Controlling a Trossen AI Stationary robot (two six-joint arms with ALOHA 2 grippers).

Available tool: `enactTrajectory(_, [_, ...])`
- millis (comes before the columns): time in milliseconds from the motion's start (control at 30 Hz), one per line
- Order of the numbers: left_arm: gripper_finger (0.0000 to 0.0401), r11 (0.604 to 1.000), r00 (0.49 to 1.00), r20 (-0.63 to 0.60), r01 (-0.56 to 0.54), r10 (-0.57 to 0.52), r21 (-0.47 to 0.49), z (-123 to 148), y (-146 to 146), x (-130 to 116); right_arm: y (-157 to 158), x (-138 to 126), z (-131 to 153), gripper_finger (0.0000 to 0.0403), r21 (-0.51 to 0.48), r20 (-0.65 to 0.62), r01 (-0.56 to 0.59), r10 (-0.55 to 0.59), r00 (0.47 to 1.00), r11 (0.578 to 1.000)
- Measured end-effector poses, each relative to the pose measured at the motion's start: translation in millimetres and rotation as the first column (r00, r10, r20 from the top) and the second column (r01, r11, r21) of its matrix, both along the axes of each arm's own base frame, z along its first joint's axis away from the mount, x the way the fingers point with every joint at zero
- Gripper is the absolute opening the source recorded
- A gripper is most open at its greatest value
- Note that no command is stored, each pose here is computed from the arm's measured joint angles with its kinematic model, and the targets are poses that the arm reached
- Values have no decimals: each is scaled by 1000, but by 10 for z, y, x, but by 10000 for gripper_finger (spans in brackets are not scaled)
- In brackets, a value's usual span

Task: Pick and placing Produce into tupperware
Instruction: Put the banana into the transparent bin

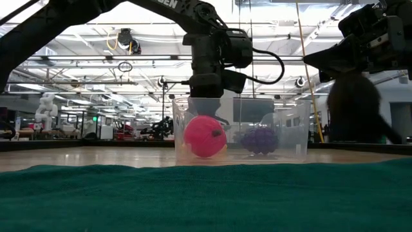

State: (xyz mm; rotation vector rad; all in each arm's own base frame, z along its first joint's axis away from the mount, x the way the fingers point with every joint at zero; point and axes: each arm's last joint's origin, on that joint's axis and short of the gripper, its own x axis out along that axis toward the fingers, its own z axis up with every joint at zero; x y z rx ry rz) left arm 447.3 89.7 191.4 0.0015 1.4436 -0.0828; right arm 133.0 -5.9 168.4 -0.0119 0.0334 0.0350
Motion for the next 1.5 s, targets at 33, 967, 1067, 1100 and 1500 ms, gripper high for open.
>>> enactTrajectory(33, [312, 1000, 1000, -1, -5, 5, 0, 0, 15, -4, 1, 0, -1, 0, 0, 0, 0, 0, 1000, 1000])
enactTrajectory(967, [312, 975, 980, -32, -197, 195, -103, 0, 197, -70, 0, 0, 0, 0, 3, 0, 0, 0, 1000, 1000])
enactTrajectory(1067, [312, 977, 983, -30, -186, 184, -103, 0, 195, -70, 0, 0, 0, 0, 3, 0, 0, 0, 1000, 1000])
enactTrajectory(1100, [312, 978, 983, -29, -183, 180, -102, 1, 195, -69, 1, 0, 0, 0, 3, 0, 0, 0, 1000, 1000])
enactTrajectory(1500, [312, 981, 985, -18, -170, 169, -96, 1, 189, -58, 0, 0, 0, 0, 3, 0, 0, 0, 1000, 1000])
